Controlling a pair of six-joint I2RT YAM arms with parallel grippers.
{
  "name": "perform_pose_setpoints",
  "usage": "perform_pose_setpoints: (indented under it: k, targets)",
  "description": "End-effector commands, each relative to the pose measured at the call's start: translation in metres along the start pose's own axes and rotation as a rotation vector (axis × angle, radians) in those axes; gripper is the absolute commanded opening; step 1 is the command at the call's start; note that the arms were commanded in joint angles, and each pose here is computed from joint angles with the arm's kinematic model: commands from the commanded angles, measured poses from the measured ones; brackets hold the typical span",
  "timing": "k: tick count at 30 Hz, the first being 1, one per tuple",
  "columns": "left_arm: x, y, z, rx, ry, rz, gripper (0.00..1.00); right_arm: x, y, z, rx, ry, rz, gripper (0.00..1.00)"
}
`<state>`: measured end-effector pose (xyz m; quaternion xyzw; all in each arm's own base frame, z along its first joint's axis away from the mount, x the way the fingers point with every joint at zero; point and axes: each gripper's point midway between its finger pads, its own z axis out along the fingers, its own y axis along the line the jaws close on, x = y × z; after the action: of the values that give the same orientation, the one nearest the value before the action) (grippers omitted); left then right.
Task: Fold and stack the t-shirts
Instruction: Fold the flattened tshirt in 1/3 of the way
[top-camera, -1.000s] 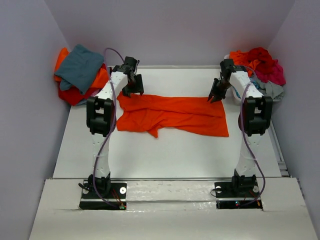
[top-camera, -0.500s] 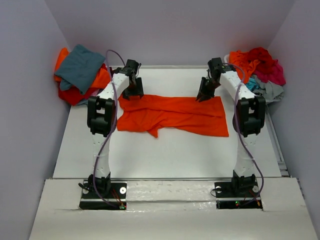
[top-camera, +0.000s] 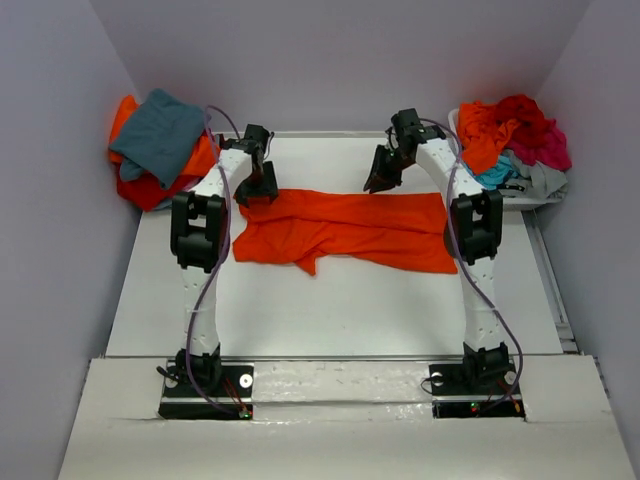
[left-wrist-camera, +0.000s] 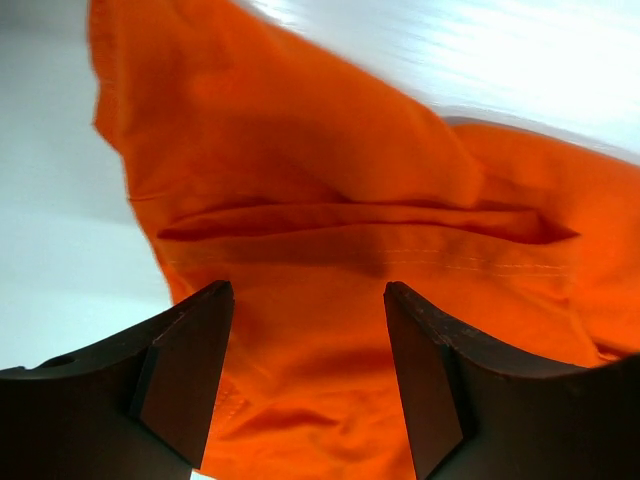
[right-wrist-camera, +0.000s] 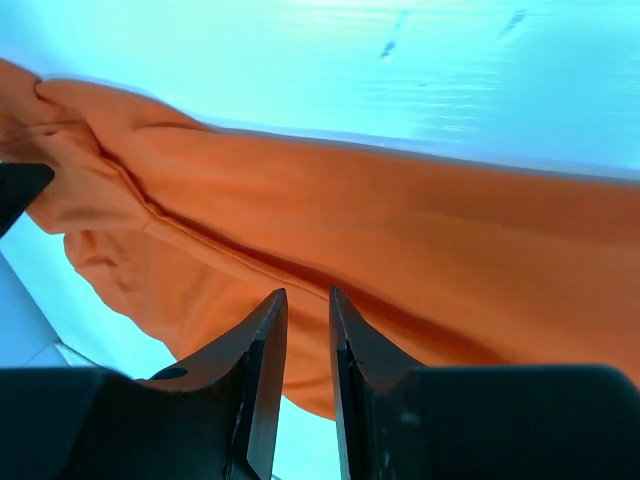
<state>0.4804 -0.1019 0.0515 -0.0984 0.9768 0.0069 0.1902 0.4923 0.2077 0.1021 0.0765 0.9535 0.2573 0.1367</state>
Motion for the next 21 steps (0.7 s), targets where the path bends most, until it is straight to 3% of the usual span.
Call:
perform_pose_setpoints:
  k: [1, 6, 21]
  targets:
    - [-0.013, 0.026, -0.022, -0.042, -0.040, -0.041, 0.74, -0.007, 0.033, -0.003, -0.081, -0.021, -0.036, 0.30]
    - [-0.020, 0.044, -0.023, -0.103, -0.059, -0.064, 0.75, -0.001, 0.023, 0.000, -0.051, -0.014, -0.043, 0.30]
    - [-0.025, 0.029, -0.014, -0.040, -0.042, -0.046, 0.74, 0.007, 0.012, 0.001, -0.014, -0.005, -0.056, 0.30]
